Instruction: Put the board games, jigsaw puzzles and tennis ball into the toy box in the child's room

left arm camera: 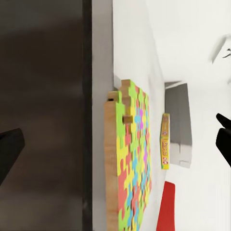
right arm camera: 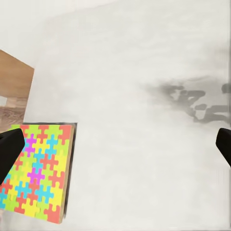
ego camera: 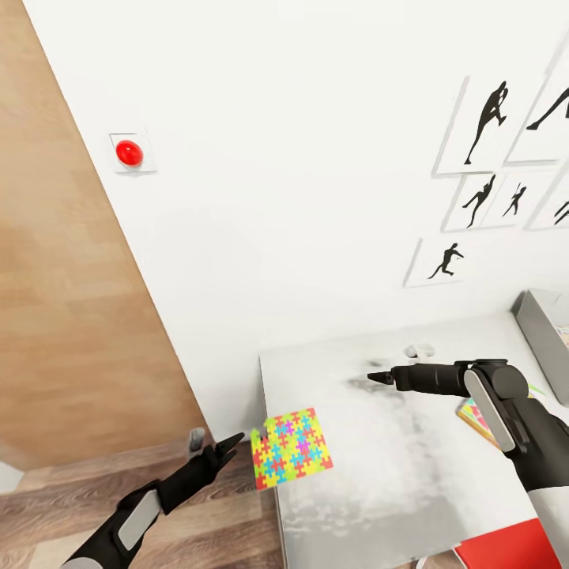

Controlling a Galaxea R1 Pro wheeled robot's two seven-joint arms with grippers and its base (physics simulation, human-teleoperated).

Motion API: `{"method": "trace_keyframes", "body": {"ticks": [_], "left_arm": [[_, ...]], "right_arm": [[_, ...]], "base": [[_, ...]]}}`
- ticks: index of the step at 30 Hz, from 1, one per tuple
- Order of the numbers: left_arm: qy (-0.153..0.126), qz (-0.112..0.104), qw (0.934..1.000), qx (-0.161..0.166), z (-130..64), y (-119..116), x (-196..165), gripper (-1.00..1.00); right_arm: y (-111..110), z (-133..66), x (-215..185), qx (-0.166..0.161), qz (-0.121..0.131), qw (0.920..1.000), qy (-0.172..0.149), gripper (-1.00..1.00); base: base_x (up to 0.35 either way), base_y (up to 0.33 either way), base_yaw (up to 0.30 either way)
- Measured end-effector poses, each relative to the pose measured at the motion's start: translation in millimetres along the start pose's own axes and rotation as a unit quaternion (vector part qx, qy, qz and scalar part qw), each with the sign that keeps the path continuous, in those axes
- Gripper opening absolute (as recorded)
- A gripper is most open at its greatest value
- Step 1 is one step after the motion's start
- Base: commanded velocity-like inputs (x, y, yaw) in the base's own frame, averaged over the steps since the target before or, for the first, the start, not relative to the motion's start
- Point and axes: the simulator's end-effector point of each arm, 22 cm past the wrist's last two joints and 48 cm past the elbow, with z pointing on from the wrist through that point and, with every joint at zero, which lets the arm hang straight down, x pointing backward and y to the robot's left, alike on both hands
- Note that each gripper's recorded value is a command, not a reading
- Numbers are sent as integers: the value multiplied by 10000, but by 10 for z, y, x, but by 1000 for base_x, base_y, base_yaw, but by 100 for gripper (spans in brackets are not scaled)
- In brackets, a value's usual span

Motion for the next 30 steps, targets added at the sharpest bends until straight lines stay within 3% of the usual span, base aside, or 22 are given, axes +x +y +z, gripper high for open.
{"method": "trace_keyframes", "body": {"ticks": [13,30], "left_arm": [[10,-23,10000,70,29,-43,17,100],[8,-11,9999,102,38,-67,9,100]], "right_arm": [[10,7,8,-8,-10,10000,14,100],[12,9,10,-9,-14,10000,18,100]], "base": [[0,0,-149],[0,0,-35]]}}
